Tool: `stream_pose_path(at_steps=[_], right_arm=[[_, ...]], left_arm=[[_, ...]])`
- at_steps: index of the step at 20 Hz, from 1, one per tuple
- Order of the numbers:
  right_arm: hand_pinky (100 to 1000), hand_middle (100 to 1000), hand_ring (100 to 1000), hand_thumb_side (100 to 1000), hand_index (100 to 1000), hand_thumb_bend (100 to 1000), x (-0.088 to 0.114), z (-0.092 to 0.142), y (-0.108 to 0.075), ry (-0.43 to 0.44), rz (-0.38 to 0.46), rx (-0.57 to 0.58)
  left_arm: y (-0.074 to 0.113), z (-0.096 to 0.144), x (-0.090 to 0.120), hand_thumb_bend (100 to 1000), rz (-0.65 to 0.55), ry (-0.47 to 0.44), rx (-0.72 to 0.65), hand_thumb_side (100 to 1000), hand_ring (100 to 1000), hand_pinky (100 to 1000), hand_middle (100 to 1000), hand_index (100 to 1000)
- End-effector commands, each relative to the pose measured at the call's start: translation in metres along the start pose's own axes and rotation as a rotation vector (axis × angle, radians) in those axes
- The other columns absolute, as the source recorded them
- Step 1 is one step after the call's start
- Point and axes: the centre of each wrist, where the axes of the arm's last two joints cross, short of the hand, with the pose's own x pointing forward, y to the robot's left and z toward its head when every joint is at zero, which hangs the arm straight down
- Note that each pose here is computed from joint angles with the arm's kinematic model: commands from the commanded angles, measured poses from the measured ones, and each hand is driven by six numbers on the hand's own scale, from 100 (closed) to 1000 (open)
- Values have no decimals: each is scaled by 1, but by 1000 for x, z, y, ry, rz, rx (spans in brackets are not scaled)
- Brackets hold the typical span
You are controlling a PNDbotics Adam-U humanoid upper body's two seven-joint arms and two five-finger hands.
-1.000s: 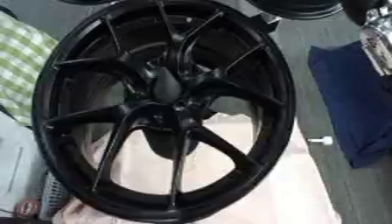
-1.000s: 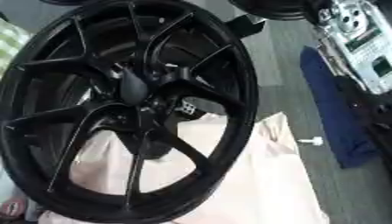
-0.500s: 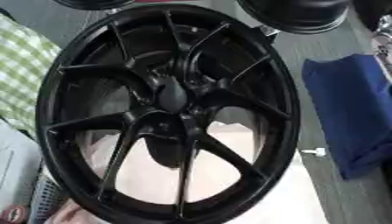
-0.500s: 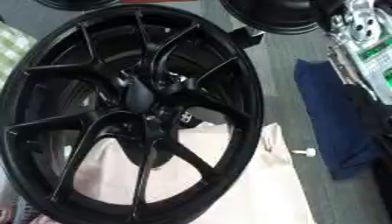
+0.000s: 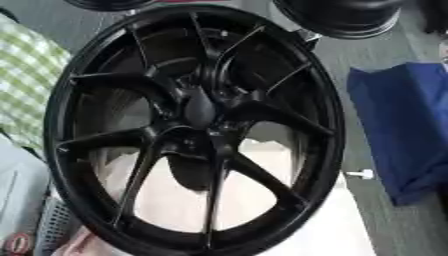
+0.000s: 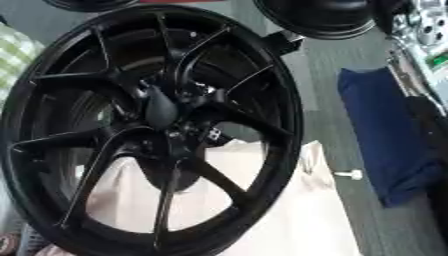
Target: Pull the pin out of the wheel hub.
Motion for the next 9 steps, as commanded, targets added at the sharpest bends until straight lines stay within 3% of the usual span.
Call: stream_pose_path(at_steps=[1, 9], right_arm=[[926, 574, 689, 711, 704, 100, 11, -3, -4, -39, 9, 5], [923, 572, 685, 690, 704, 100, 12, -5, -3, -73, -16, -13]], left_arm=[[-6, 1, 26, 283, 70, -144, 35, 792, 668, 732, 588, 747], [-70, 20, 61, 303, 410, -346, 39, 760, 665, 730, 591, 748]])
